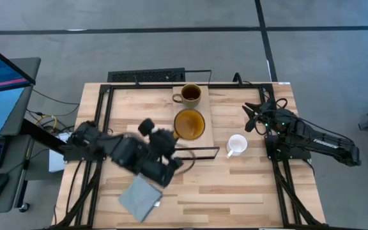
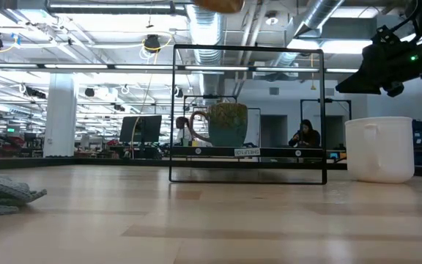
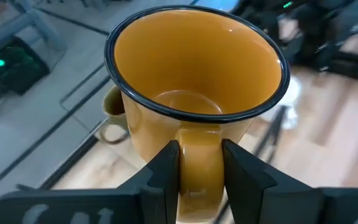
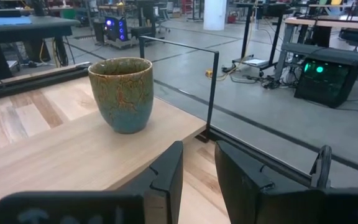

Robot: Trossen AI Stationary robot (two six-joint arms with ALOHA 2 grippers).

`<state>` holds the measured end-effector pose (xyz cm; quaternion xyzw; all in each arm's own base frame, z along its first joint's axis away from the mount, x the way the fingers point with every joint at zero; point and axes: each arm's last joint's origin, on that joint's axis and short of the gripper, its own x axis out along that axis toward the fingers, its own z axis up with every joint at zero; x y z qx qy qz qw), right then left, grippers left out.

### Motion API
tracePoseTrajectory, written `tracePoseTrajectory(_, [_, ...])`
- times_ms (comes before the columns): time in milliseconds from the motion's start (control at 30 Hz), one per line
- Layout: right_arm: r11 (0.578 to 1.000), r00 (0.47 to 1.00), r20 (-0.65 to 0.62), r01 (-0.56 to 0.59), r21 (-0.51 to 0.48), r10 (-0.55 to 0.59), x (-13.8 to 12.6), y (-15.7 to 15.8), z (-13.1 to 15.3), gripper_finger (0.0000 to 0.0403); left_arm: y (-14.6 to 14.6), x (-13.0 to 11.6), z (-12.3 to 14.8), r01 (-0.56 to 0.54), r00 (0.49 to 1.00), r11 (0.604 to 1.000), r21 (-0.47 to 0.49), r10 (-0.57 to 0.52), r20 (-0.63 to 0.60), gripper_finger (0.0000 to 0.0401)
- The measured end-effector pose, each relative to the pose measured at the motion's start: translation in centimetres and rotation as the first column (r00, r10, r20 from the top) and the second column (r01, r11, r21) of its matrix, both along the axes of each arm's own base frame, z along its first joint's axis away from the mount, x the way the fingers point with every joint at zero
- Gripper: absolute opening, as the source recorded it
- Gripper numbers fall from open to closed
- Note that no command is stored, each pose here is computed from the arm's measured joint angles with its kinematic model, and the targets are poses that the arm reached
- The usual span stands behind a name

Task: Stack small to large cups/mugs on shelf
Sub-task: Put the yellow mug on the shelf

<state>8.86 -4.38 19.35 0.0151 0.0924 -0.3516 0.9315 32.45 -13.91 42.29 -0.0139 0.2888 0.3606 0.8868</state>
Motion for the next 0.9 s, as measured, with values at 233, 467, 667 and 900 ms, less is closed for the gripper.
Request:
tracePoseTrajectory(233, [1.000, 1.000, -0.002, -0.002, -0.012, 0.002, 0.0, 0.0, 0.1, 0.0118, 4.3, 1.8, -0.1, -0.016, 0.996, 0.997, -0.075, 0.009, -0.088, 0.0083])
tracePoseTrajectory(467, [1.000, 1.000, -0.003, 0.001, -0.014, -0.001, 0.0, 0.0, 0.1, 0.0118, 6.0, 3.7, -1.9, -0.005, 0.990, 0.993, -0.122, -0.012, -0.139, 0.0083])
tracePoseTrajectory(667, [1.000, 1.000, 0.003, 0.002, -0.009, -0.002, 0.0, 0.0, 0.1, 0.0118, 7.0, 4.8, -2.8, 0.028, 0.990, 0.989, -0.146, -0.048, -0.134, 0.0083])
tracePoseTrajectory(900, [1.000, 1.000, 0.002, 0.003, -0.009, -0.003, 0.0, 0.0, 0.1, 0.0118, 8.8, 5.9, -3.6, 0.061, 0.991, 0.981, -0.183, -0.081, -0.106, 0.0083])
